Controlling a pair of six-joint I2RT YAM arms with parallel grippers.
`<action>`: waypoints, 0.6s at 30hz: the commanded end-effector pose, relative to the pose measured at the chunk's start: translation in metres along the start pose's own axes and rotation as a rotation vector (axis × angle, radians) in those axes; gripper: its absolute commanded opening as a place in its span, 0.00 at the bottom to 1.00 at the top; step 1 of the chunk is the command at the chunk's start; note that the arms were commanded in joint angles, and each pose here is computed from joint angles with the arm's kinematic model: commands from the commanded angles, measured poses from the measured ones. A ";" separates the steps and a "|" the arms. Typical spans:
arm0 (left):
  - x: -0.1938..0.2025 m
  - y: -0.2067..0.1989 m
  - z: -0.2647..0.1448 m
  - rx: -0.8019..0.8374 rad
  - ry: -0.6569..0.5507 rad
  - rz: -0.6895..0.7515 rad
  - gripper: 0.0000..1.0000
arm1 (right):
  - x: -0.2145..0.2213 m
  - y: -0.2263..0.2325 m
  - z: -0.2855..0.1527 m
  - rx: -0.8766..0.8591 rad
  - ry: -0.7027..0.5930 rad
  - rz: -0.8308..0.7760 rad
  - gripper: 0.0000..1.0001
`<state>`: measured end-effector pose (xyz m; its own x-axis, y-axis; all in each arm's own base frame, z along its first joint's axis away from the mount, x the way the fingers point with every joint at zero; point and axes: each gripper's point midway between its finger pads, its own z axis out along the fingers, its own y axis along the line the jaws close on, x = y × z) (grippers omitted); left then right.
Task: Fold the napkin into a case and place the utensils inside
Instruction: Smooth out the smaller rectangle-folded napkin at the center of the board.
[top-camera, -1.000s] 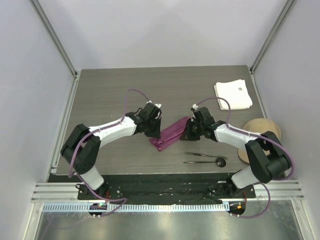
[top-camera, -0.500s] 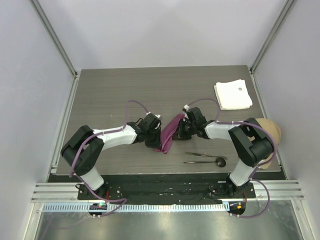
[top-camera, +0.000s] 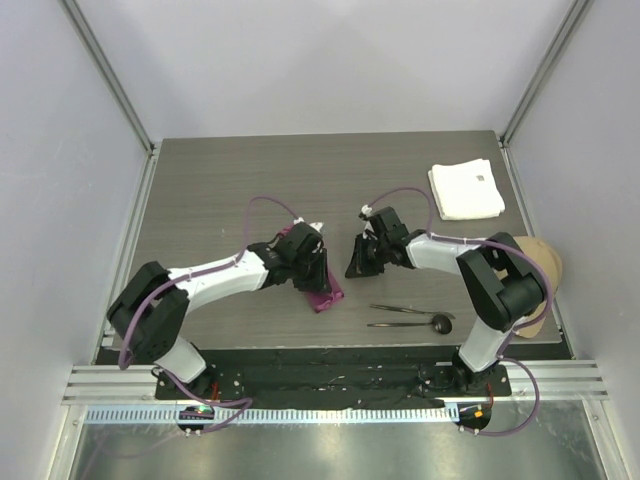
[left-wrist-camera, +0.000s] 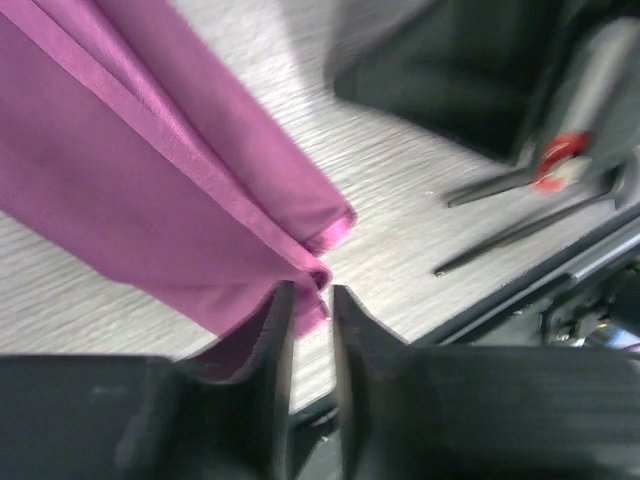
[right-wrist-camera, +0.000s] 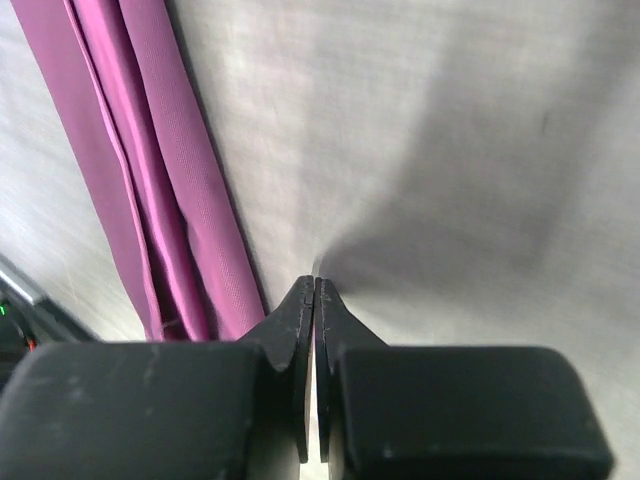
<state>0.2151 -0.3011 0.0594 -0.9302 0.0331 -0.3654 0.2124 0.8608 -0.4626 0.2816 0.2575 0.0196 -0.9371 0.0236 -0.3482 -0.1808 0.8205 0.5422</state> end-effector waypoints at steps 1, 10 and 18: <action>-0.023 -0.017 -0.028 0.022 -0.057 0.076 0.34 | 0.021 0.019 -0.019 -0.065 0.036 -0.043 0.07; -0.011 -0.025 -0.022 -0.040 -0.132 0.270 0.68 | 0.027 0.040 -0.021 -0.184 0.050 -0.017 0.07; -0.005 -0.005 -0.007 -0.220 -0.161 0.357 0.57 | 0.022 0.041 -0.023 -0.187 0.046 -0.025 0.06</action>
<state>0.2001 -0.3159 0.0769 -0.7906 0.2511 -0.5585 0.4506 0.8562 -0.2528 0.2369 0.2715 0.0308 -0.9605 -0.0355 -0.2761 -0.2119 0.7365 0.6424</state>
